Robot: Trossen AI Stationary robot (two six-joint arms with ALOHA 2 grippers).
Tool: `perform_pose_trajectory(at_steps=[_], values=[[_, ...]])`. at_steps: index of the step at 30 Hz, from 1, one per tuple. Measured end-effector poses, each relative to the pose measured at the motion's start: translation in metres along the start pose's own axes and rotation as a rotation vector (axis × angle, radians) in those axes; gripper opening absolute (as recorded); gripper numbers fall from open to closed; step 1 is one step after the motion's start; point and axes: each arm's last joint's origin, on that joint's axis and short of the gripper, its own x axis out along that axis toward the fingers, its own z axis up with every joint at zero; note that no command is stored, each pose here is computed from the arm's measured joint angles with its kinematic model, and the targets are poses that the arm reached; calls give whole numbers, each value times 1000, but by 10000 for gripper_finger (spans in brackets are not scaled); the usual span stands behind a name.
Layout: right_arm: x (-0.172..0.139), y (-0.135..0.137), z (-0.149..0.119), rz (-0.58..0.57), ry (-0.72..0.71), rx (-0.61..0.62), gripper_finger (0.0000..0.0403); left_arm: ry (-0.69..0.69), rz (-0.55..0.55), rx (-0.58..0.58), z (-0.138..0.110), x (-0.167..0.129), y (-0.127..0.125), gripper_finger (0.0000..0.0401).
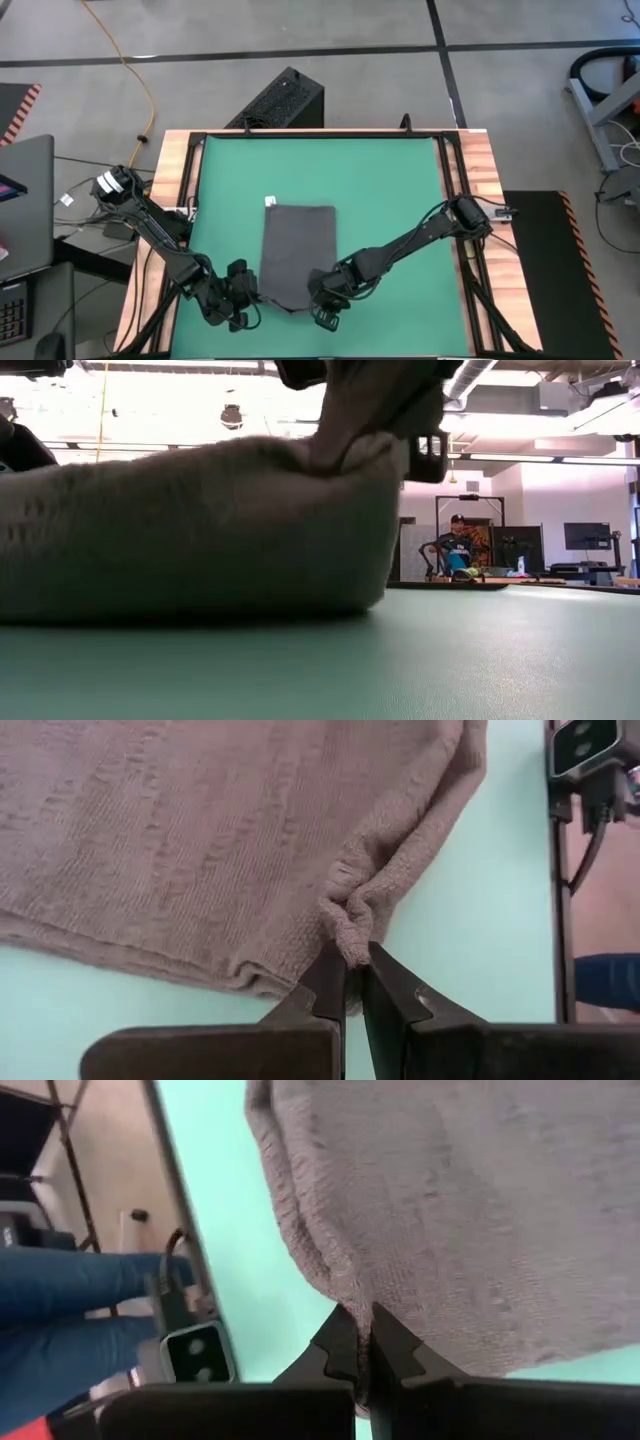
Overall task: Roll towel
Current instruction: Roll the microfiber towel
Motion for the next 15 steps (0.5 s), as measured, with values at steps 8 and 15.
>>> perform_pose_trajectory(at_steps=[8,15], values=[[-3,-17,7,-29,83,34,18,2,-13,-67,11,5,5,0],[-13,-38,22,-59,108,73,18,8,11,-93,24,11,17,0]])
